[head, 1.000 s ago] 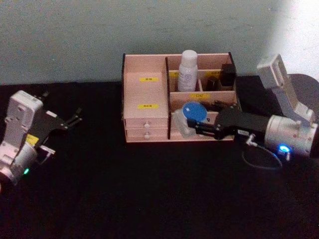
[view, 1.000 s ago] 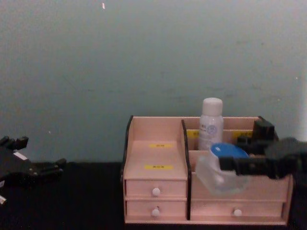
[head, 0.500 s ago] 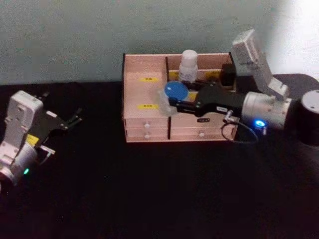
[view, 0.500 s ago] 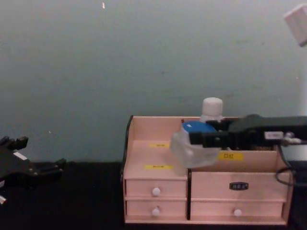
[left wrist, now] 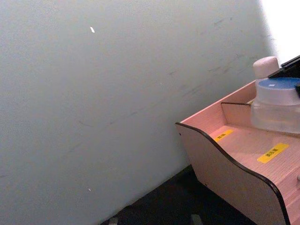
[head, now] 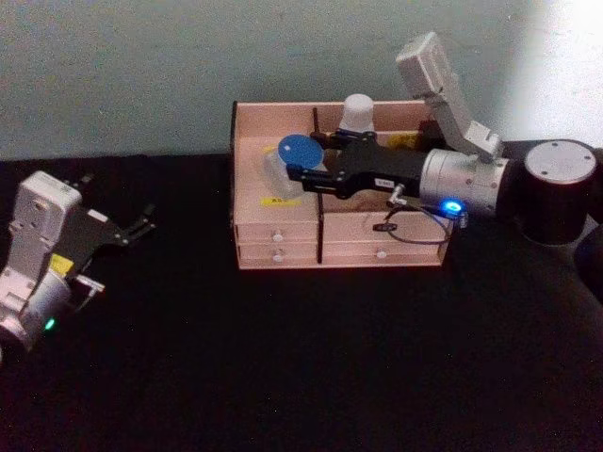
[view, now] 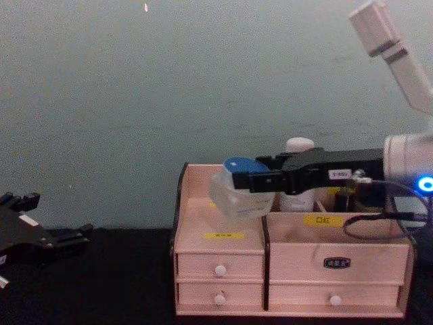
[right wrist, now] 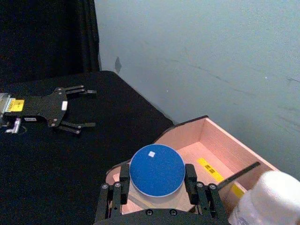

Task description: Pick up the facial cleanser and watermelon frost from the table and place them into the tiered storage box.

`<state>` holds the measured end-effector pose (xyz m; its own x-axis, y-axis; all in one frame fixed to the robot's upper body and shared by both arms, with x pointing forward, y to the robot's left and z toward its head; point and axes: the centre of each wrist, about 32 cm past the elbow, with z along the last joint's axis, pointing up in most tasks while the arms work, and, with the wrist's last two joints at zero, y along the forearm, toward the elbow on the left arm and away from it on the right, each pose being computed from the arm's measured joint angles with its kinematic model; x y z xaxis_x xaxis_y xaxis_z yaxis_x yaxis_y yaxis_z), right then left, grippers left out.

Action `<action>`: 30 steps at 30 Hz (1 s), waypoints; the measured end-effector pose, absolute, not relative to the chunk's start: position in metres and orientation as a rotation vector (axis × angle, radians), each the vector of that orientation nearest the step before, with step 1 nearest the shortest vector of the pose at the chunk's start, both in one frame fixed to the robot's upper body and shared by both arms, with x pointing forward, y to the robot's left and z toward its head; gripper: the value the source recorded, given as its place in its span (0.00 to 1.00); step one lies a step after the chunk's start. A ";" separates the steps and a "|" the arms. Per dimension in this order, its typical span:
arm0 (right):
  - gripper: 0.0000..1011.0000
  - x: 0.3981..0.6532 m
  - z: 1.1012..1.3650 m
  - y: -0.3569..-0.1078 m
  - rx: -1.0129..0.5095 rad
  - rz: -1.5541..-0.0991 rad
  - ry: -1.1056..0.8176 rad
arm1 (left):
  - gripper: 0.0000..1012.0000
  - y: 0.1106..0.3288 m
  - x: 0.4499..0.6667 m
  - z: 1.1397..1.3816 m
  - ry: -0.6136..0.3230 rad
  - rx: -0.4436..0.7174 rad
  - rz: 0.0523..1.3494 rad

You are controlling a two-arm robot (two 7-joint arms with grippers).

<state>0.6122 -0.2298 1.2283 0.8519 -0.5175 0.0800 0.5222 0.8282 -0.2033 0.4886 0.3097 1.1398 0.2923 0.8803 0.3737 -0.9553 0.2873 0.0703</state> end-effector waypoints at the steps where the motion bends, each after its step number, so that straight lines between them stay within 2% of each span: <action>1: 0.70 0.614 1.228 -0.228 -0.223 -0.550 -0.021 | 0.99 0.310 0.489 1.140 -0.285 0.305 1.248; 13: 0.70 0.632 1.222 -0.213 -0.245 -0.541 -0.004 | 0.99 0.310 0.489 1.140 -0.285 0.304 1.248; 30: 0.70 0.644 1.216 -0.207 -0.272 -0.558 0.025 | 0.99 0.310 0.489 1.140 -0.285 0.304 1.248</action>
<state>0.6435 -0.2073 1.2155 0.8490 -0.5260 0.0503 0.5195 0.8134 -0.2618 0.4886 0.3097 1.1398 0.2923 0.8803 0.3737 -0.9552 0.2873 0.0703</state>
